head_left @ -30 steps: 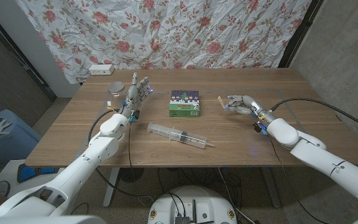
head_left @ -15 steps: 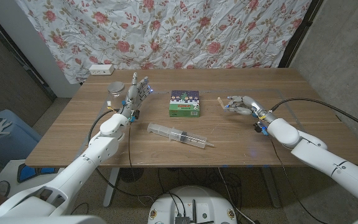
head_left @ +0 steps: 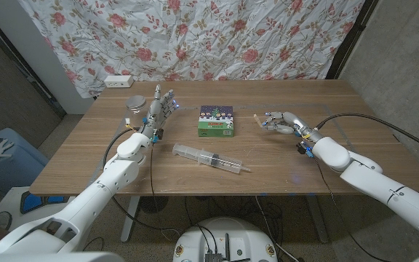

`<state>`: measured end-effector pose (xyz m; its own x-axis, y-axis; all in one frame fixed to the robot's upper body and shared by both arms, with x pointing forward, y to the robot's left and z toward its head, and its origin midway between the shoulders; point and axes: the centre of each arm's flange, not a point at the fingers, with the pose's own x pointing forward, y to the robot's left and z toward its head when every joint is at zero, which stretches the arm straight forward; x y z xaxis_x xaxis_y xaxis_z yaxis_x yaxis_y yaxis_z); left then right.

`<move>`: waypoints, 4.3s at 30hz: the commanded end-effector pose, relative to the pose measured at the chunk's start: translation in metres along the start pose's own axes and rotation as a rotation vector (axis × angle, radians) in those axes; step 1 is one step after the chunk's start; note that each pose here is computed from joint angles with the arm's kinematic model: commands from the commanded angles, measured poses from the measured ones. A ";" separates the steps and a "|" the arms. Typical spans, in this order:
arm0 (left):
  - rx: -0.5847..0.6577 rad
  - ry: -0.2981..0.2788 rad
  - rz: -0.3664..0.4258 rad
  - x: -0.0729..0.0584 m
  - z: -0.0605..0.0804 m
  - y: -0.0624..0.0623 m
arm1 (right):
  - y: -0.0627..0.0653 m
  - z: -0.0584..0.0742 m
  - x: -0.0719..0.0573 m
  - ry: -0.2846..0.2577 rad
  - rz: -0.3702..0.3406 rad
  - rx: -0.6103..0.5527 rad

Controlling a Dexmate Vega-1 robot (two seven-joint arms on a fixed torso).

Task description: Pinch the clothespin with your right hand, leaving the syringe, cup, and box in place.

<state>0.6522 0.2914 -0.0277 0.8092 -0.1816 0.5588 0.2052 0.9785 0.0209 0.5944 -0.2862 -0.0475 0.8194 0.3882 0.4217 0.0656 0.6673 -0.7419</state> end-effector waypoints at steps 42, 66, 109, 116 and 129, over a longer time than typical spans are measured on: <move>0.000 0.000 0.000 0.000 0.000 0.000 | -0.013 0.000 0.007 -0.030 0.007 -0.089; 0.000 0.000 0.000 0.000 0.000 0.000 | -0.027 0.005 0.006 -0.089 -0.021 -0.337; 0.000 0.000 0.000 0.000 0.000 0.000 | -0.038 0.016 0.015 -0.213 0.017 -0.801; 0.000 0.000 0.000 0.000 0.000 0.000 | -0.036 0.016 0.019 -0.222 0.040 -0.879; 0.000 0.000 0.000 0.000 0.000 0.000 | -0.029 0.017 0.025 -0.225 0.074 -0.945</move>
<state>0.6522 0.2916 -0.0275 0.8092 -0.1814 0.5588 0.2049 0.9786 0.0210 0.5994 -0.2901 -0.0052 0.7086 0.5773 0.4057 0.5192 -0.0374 -0.8538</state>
